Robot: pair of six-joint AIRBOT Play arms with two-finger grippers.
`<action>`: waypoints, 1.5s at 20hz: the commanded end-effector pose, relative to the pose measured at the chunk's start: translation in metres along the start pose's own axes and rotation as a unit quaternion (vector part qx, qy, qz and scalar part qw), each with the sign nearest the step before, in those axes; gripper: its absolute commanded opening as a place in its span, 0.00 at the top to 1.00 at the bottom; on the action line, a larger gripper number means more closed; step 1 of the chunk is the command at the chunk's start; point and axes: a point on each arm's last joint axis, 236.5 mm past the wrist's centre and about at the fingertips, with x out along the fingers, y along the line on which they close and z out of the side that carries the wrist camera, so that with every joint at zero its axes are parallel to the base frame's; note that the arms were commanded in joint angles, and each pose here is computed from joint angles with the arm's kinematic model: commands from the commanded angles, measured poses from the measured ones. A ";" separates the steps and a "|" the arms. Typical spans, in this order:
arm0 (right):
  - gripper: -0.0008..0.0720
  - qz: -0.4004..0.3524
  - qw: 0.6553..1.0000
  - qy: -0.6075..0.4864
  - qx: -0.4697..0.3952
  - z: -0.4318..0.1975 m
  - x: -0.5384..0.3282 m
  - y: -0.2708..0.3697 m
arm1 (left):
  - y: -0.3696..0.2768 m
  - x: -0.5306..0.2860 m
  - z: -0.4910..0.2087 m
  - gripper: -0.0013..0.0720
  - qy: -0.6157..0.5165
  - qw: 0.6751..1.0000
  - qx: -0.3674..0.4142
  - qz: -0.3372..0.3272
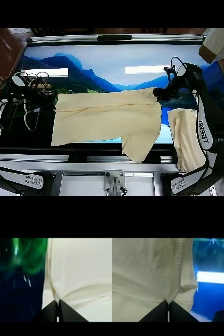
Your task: Fold the shirts.
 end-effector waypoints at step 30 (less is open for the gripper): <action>0.35 0.076 0.997 0.019 0.010 -0.143 -0.075 0.003 | 0.018 0.033 -0.184 0.30 0.044 0.989 -0.124 -0.061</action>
